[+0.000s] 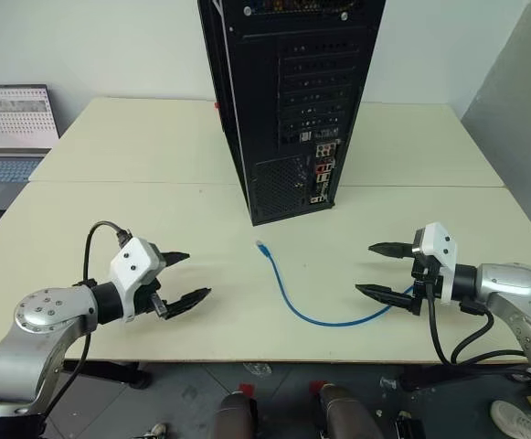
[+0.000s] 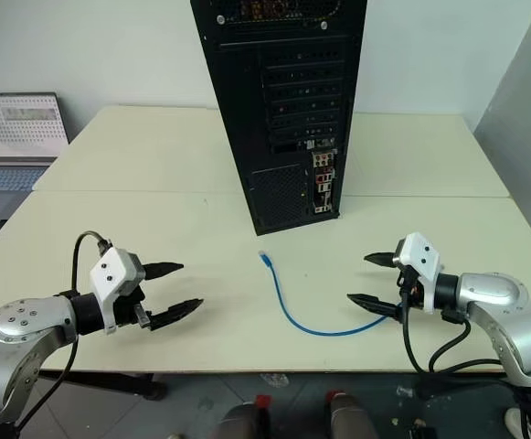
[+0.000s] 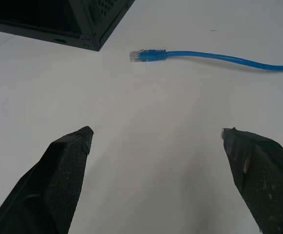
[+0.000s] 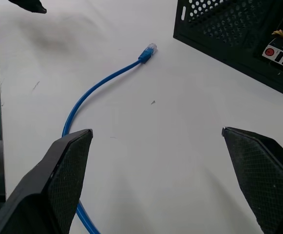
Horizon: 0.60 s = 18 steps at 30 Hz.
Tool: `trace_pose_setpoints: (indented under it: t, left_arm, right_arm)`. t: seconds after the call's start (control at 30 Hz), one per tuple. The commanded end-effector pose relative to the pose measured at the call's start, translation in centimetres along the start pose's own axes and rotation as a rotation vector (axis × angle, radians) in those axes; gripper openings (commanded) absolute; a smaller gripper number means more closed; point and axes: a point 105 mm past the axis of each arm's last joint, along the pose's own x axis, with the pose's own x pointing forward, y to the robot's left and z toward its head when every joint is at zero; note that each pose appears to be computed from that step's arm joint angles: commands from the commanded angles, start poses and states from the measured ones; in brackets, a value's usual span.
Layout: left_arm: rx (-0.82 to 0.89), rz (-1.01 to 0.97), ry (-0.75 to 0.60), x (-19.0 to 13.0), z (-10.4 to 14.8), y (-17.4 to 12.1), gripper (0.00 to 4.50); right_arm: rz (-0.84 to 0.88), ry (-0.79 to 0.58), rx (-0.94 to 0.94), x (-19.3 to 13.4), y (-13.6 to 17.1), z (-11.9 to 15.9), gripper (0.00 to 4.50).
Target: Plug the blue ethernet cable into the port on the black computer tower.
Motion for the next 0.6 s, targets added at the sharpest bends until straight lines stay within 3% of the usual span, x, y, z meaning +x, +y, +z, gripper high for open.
trace_pose_setpoints:
  t: [0.03, 0.37, 0.6]
  left_arm:
    - [0.041, 0.003, -0.041, -0.5, 1.5, 0.0, 4.49]
    - [0.043, -0.009, -0.023, -0.3, 1.3, -0.6, 4.49]
    - [0.045, -0.014, -0.002, -0.1, 0.7, -0.4, 4.49]
  right_arm:
    - [0.006, -0.019, -0.043, -0.1, 0.0, 0.6, 4.5]
    - [0.035, -0.011, -0.051, 1.2, 0.7, 0.4, 4.5]
    - [0.052, -0.065, -0.017, 6.6, 1.6, 1.5, 4.5]
